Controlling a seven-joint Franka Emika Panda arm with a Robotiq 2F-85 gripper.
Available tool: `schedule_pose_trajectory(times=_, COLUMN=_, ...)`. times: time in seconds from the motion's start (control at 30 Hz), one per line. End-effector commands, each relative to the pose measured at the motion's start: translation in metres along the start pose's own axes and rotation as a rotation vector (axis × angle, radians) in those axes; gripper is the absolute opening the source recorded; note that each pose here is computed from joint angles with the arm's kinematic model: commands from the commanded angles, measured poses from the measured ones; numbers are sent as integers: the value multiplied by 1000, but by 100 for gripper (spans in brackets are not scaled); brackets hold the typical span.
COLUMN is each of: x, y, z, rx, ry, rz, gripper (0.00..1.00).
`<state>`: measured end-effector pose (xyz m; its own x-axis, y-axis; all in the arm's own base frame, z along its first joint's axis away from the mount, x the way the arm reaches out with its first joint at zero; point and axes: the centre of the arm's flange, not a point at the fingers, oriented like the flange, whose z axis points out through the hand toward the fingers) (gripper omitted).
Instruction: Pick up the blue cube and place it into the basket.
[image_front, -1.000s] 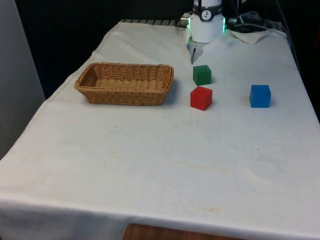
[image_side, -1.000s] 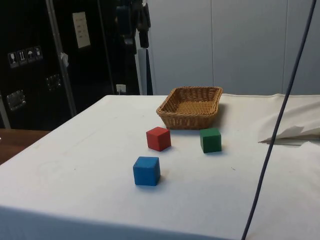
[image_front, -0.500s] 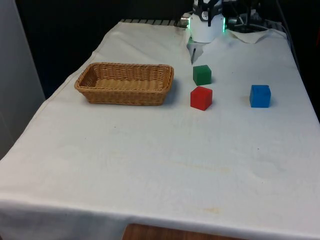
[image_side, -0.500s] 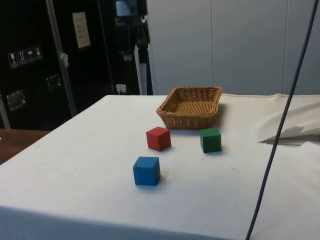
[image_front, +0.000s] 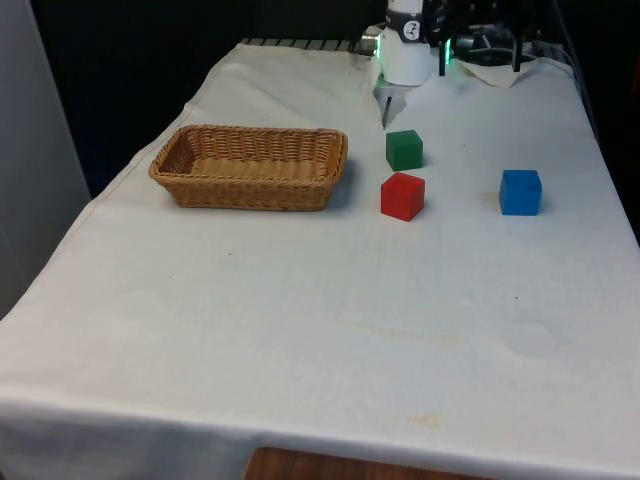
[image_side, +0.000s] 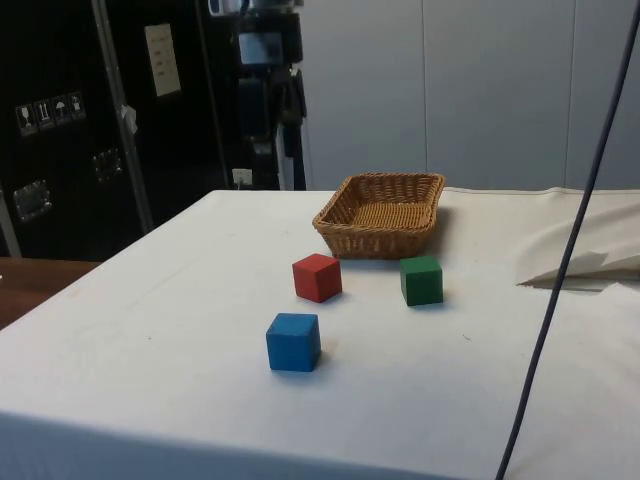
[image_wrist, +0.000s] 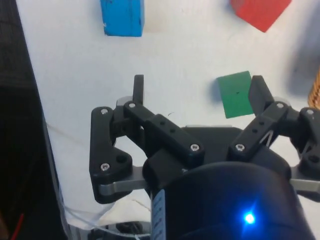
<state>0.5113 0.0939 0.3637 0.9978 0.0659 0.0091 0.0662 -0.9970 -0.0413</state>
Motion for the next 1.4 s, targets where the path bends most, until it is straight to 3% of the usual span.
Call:
schedule_pose_trajectory(times=0.0, x=-1, y=-2, z=3, rx=0, ry=3, rz=-1, gripper=100)
schedule_pose_trajectory(times=0.27, x=-13, y=-17, z=28, rx=0, ry=37, rz=-8, gripper=100)
schedule_pose_trajectory(times=0.33, x=-14, y=-16, z=28, rx=2, ry=28, rz=-11, gripper=100)
schedule_pose_trajectory(times=0.37, x=-15, y=-20, z=34, rx=0, ry=42, rz=-9, gripper=100)
schedule_pose_trajectory(times=0.53, x=-20, y=-30, z=51, rx=4, ry=52, rz=-12, gripper=100)
schedule_pose_trajectory(times=0.63, x=-20, y=-31, z=55, rx=9, ry=43, rz=-16, gripper=100)
schedule_pose_trajectory(times=0.7, x=-21, y=-36, z=64, rx=7, ry=54, rz=-4, gripper=100)
schedule_pose_trajectory(times=0.97, x=-21, y=-44, z=82, rx=22, ry=40, rz=13, gripper=100)
schedule_pose_trajectory(times=1.0, x=-22, y=-45, z=85, rx=17, ry=50, rz=24, gripper=100)
schedule_pose_trajectory(times=1.23, x=-23, y=-55, z=107, rx=30, ry=45, rz=55, gripper=100)
schedule_pose_trajectory(times=1.27, x=-23, y=-54, z=104, rx=34, ry=33, rz=46, gripper=100)
schedule_pose_trajectory(times=1.37, x=-24, y=-59, z=114, rx=35, ry=44, rz=65, gripper=100)
